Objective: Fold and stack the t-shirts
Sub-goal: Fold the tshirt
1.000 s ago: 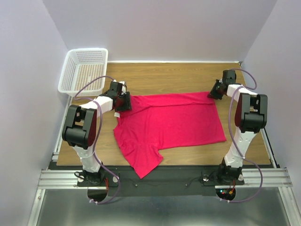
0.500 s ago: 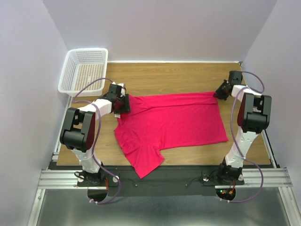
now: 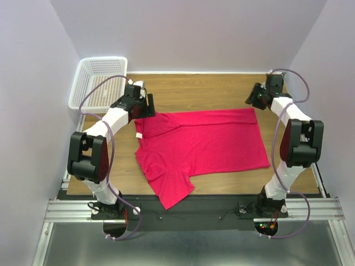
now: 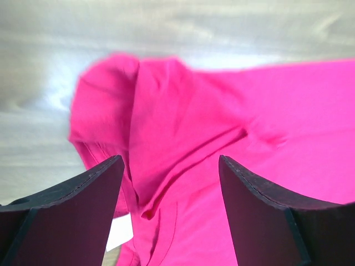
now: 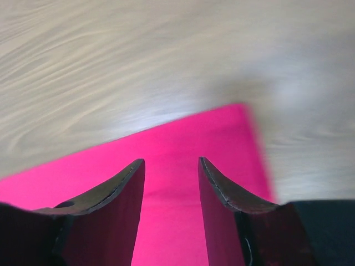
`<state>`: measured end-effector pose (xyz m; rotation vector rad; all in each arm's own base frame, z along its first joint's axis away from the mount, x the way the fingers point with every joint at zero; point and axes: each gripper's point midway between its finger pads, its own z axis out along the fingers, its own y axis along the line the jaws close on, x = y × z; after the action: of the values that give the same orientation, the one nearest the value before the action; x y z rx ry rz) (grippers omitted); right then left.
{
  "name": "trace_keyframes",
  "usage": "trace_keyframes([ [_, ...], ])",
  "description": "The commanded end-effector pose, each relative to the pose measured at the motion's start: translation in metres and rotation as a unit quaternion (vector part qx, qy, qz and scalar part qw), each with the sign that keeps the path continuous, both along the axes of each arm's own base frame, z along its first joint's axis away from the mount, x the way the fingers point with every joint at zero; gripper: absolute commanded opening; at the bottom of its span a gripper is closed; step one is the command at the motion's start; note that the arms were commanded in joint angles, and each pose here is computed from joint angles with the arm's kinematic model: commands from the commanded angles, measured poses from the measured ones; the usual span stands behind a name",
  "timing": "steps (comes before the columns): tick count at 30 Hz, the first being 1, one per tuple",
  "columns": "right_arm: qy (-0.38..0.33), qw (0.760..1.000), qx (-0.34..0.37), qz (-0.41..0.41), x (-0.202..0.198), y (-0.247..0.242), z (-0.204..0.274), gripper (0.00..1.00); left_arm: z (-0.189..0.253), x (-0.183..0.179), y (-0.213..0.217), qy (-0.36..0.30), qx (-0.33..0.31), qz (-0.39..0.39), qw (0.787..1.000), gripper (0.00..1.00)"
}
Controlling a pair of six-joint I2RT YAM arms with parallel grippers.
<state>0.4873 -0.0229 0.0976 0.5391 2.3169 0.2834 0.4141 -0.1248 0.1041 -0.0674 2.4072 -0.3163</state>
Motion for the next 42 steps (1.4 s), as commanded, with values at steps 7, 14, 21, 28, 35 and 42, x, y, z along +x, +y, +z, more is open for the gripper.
trace_keyframes([
  [7, -0.104, 0.96, -0.042, 0.257, -0.012, 0.155, 0.074, 0.5, 0.011, 0.02, 0.003, -0.018, 0.005, 0.0, 1.0, 0.76],
  [14, -0.098, 0.938, -0.012, 0.331, -0.04, 0.2, 0.066, 0.5, 0.001, 0.013, -0.006, 0.013, -0.014, -0.011, 1.0, 0.76],
  [21, -0.074, 0.931, 0.002, 0.357, -0.062, 0.214, 0.048, 0.51, -0.016, -0.03, -0.019, 0.036, -0.016, -0.081, 0.996, 0.76],
  [28, -0.069, 0.932, -0.003, 0.356, -0.073, 0.211, 0.045, 0.51, -0.039, -0.048, -0.028, 0.075, -0.005, -0.114, 0.991, 0.75],
  [35, -0.064, 0.931, 0.003, 0.358, -0.082, 0.21, 0.041, 0.51, -0.051, -0.052, -0.028, 0.086, 0.023, -0.108, 0.99, 0.73],
  [42, -0.061, 0.931, 0.005, 0.36, -0.086, 0.21, 0.039, 0.51, -0.041, -0.036, -0.004, 0.045, 0.093, -0.073, 0.992, 0.74],
])
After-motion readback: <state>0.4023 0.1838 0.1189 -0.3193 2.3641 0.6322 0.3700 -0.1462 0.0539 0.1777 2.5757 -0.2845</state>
